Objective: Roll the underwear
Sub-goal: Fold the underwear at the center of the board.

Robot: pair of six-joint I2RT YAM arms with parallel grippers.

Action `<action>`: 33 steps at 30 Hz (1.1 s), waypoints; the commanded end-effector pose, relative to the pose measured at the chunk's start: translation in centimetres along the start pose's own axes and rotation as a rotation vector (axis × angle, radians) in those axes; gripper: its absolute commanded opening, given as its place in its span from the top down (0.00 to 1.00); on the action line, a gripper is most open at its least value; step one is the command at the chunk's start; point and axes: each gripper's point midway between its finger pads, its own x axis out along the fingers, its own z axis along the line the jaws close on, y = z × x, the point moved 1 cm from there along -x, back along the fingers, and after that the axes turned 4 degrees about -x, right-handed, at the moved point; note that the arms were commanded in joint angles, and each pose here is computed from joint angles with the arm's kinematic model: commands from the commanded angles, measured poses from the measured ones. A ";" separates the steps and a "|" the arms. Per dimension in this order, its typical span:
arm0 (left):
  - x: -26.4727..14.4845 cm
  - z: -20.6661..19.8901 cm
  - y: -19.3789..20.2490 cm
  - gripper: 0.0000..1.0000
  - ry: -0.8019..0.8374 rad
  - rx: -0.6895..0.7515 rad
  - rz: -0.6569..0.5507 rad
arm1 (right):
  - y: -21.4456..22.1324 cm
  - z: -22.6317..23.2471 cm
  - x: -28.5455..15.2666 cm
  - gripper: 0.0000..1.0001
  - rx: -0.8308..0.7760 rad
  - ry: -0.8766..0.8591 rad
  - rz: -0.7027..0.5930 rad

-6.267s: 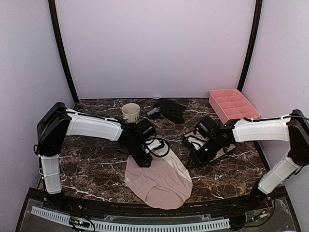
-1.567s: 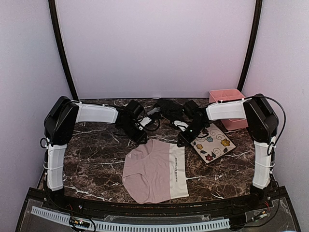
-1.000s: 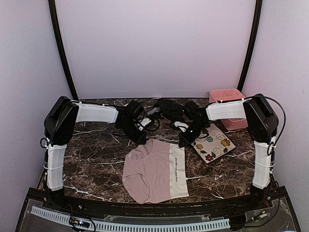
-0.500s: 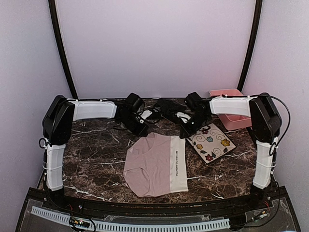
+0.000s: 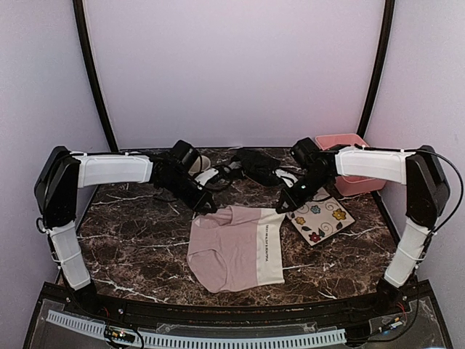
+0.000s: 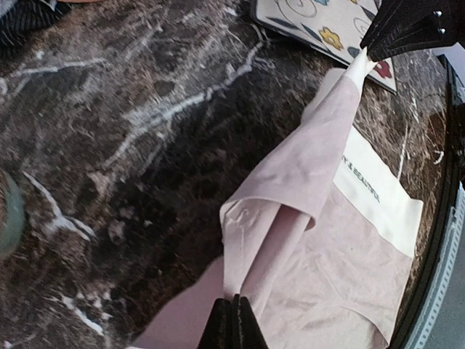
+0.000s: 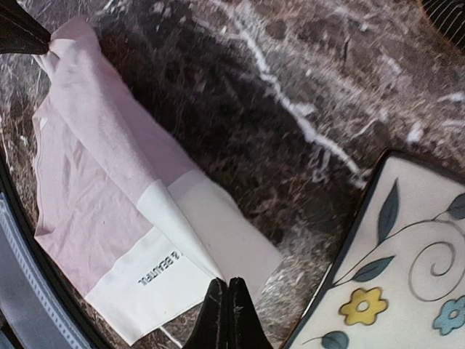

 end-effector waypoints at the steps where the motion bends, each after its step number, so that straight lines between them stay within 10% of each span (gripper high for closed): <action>1: -0.7 -2.3 3.6 1.00 0.130 -0.051 0.055 | 3.3 2.7 0.7 1.00 0.043 -0.103 0.067; 20: 3.1 -0.9 10.0 1.00 0.064 -0.239 0.182 | 8.7 4.6 6.5 1.00 0.112 -0.118 0.278; 33: -2.4 -5.0 7.9 1.00 0.142 -0.157 0.131 | 6.2 6.5 1.4 1.00 0.103 -0.121 0.201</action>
